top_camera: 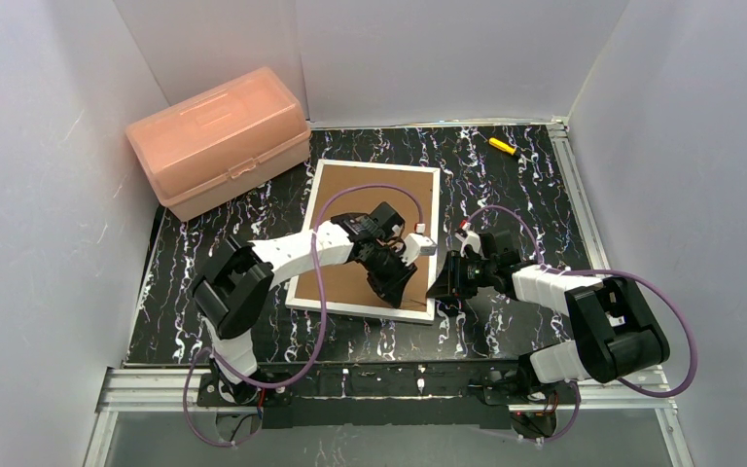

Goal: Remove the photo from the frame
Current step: Release the photo frame item from the photo frame.

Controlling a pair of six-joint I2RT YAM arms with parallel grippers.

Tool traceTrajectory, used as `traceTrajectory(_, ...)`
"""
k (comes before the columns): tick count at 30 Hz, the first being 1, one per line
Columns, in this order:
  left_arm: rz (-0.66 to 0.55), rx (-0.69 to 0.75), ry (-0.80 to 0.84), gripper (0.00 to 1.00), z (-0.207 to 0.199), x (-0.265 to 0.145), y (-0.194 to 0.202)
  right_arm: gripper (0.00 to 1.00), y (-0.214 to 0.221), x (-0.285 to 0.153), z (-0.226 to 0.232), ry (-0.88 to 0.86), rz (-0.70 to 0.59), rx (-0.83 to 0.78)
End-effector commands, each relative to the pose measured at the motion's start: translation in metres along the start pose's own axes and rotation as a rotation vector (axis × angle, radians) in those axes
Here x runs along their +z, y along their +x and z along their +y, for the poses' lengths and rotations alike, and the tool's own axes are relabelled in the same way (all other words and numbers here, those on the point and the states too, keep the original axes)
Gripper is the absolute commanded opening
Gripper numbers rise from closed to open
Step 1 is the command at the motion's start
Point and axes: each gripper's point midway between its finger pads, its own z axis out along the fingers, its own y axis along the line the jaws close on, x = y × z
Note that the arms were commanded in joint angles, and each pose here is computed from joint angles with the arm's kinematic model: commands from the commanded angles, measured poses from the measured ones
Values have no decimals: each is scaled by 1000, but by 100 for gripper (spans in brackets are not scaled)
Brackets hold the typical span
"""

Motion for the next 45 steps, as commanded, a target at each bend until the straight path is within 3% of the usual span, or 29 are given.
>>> traceTrajectory(1,-33,-27,139,0,-33,-1,-18,39,1,0,10,-40,15,-15)
traceTrajectory(11,-19,-174,183,0,-49,-5,-27,33,3,0,12,-39,8,0)
traceTrajectory(33,6,-209,208,0,-95,1,-54,31,4,4,17,-33,6,-5)
traceTrajectory(45,-6,-322,214,0,-110,7,-69,30,5,5,16,-27,3,-3)
